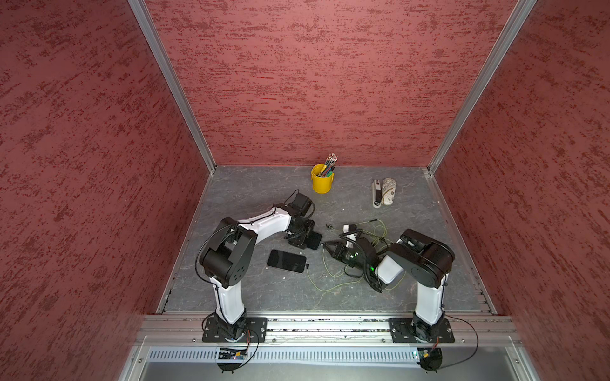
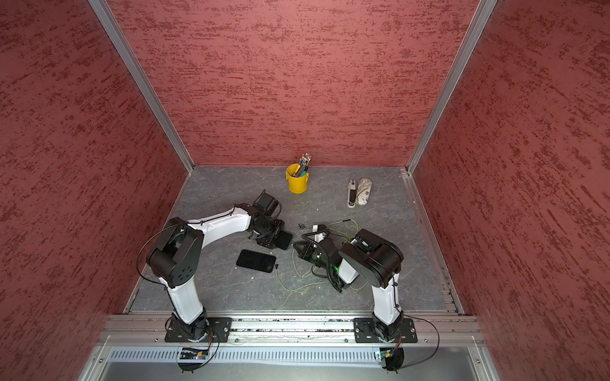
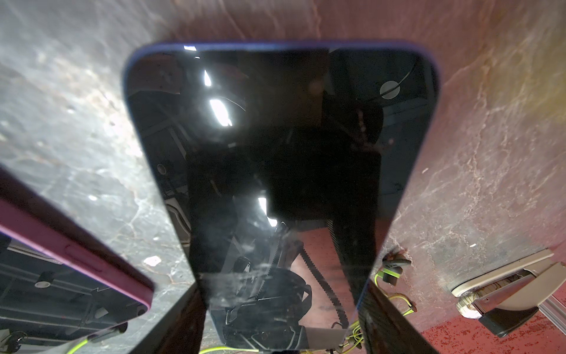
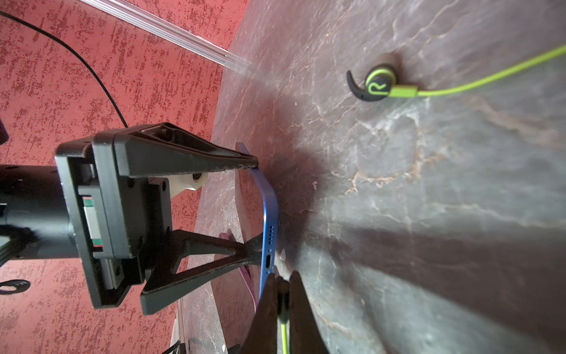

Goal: Plug wired earphones into phones
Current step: Insert the wired earphone into the phone.

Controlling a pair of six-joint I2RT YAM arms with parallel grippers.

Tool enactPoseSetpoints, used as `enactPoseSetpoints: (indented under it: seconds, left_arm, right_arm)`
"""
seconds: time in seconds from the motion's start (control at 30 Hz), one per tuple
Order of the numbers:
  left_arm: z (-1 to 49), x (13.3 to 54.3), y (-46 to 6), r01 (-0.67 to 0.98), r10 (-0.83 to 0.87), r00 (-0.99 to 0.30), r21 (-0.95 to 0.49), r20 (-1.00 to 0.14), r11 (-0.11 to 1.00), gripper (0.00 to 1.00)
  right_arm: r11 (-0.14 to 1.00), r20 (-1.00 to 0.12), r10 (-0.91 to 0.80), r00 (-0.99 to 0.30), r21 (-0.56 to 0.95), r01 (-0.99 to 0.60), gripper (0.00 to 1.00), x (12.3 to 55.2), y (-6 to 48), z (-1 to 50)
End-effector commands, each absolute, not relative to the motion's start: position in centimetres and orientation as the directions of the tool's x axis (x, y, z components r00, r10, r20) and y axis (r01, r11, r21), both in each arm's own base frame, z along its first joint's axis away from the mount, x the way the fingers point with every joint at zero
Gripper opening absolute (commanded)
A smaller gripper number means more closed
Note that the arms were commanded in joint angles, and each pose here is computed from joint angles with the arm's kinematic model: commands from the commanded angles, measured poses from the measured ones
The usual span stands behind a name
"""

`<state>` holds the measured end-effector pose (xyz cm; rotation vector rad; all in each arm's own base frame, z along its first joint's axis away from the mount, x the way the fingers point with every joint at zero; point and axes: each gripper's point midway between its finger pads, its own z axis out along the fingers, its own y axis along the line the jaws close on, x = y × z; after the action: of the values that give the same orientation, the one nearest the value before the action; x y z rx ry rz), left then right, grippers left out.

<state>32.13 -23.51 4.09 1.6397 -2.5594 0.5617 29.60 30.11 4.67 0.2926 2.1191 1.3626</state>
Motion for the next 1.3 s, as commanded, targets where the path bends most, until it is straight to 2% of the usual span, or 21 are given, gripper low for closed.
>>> enactPoseSetpoints:
  seconds: [0.0,0.87,1.27]
  left_arm:
    - [4.8,32.2,-23.6,-0.886,-0.87,-0.432,-0.288,0.236,0.362,0.65]
    - [5.2,32.1,-23.8,-0.883,-0.866,-0.438,-0.296,0.24,0.365,0.65]
    - [5.2,31.8,-24.4,-0.885,-0.865,-0.434,-0.295,0.249,0.359,0.65]
  right_arm:
    - [0.437,-0.376,0.508,-0.775,0.888,-0.144,0.0,30.1,29.8,5.8]
    - [0.449,-0.389,0.498,-0.775,0.88,-0.153,0.0,31.0,30.6,5.9]
    - [0.422,-0.378,0.532,-0.758,0.894,-0.15,0.0,31.8,30.9,6.9]
